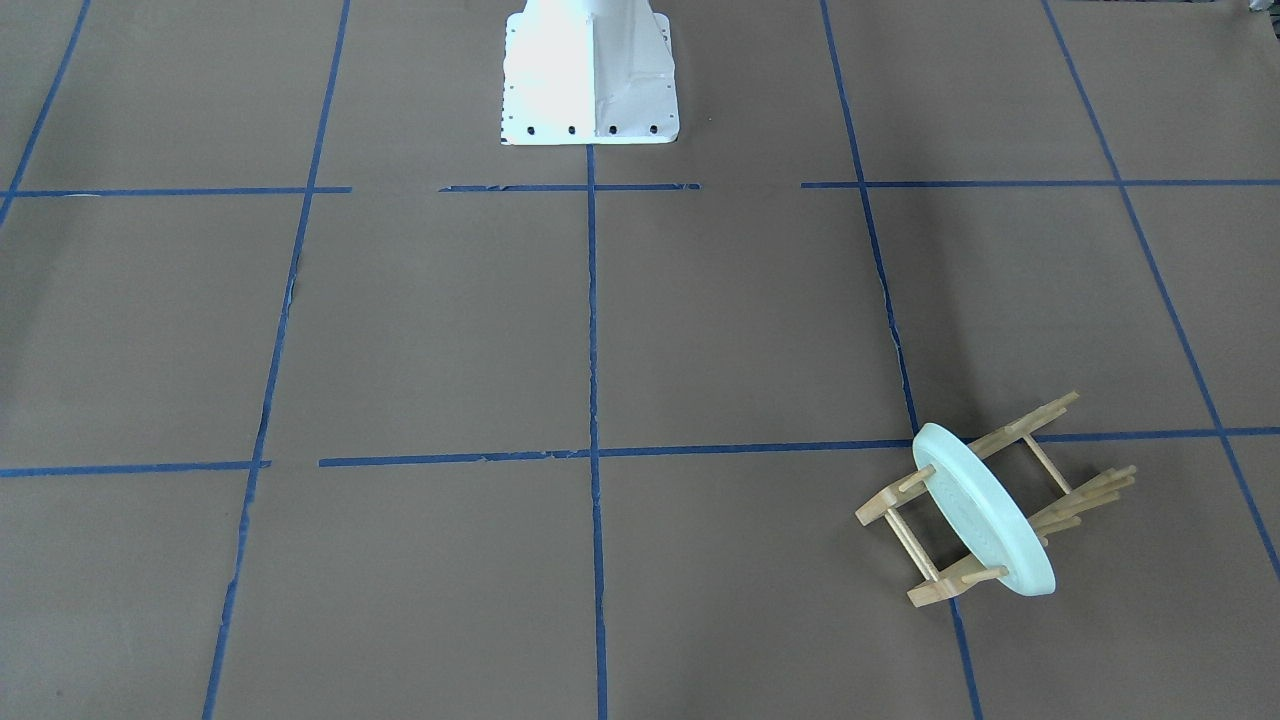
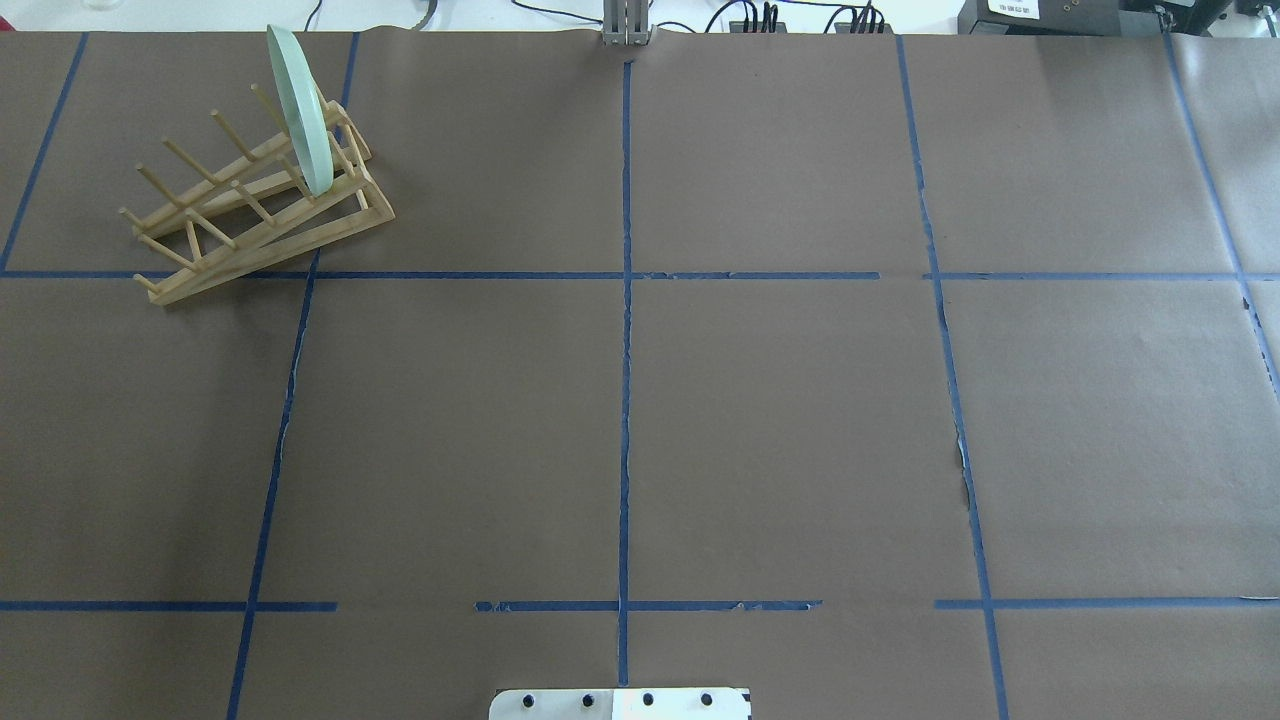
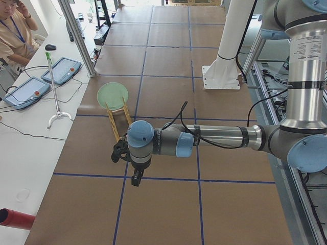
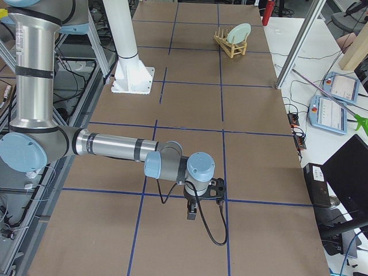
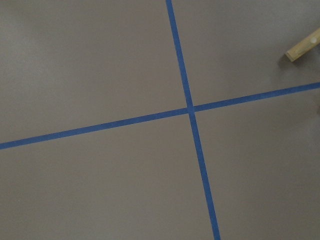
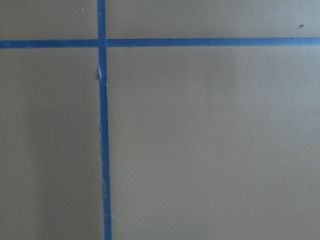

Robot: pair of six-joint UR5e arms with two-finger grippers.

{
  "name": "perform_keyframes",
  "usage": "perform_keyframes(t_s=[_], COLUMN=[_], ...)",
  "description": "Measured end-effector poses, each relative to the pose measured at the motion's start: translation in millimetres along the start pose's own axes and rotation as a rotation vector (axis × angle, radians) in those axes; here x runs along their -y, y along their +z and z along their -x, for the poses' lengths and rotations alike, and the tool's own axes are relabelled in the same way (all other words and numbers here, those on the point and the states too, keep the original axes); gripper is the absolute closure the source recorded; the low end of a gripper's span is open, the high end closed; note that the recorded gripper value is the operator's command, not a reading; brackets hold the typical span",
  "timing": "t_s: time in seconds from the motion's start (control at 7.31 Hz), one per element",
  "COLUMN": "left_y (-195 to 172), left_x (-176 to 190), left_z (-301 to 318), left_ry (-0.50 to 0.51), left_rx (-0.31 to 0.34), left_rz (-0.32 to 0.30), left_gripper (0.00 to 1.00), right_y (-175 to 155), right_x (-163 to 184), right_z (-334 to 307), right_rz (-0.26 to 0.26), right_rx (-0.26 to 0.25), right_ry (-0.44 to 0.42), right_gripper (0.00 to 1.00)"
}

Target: Place plate on rack

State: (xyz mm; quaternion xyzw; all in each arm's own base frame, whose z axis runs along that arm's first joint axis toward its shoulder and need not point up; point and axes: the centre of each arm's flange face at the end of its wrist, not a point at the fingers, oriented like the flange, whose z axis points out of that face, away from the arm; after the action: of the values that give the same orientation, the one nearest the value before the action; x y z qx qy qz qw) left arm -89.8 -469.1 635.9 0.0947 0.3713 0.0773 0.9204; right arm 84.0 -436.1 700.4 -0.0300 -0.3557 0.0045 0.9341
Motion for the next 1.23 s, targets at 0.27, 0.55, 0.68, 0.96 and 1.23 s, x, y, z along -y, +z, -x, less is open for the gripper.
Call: perform_keyframes(t_s=[0.27, 0.55, 0.68, 0.96, 1.23], left_y=[-3, -3, -1, -1, -2], left_x=[0, -5, -9, -11, -6], left_z=[-4, -4, -3, -3, -4], left_ry=[0.001, -0.002, -0.004, 0.002, 0.012], left_rx=[0.001, 0.001, 0.001, 0.001, 0.004], left_rz=[-0.006, -0.006, -0.003, -0.006, -0.012], left_gripper=[0.00, 0.00, 0.00, 0.00, 0.00], right_y=[0, 0, 0, 0, 0], right_x=[0, 0, 0, 0, 0], right_z=[0, 0, 0, 0, 0], right_rz=[0.000, 0.000, 0.000, -0.001, 0.000], right_rx=[0.000, 0.000, 0.000, 0.000, 0.000], right_ry=[0.000, 0.001, 0.001, 0.000, 0.000], right_gripper=[0.00, 0.00, 0.00, 0.00, 0.00])
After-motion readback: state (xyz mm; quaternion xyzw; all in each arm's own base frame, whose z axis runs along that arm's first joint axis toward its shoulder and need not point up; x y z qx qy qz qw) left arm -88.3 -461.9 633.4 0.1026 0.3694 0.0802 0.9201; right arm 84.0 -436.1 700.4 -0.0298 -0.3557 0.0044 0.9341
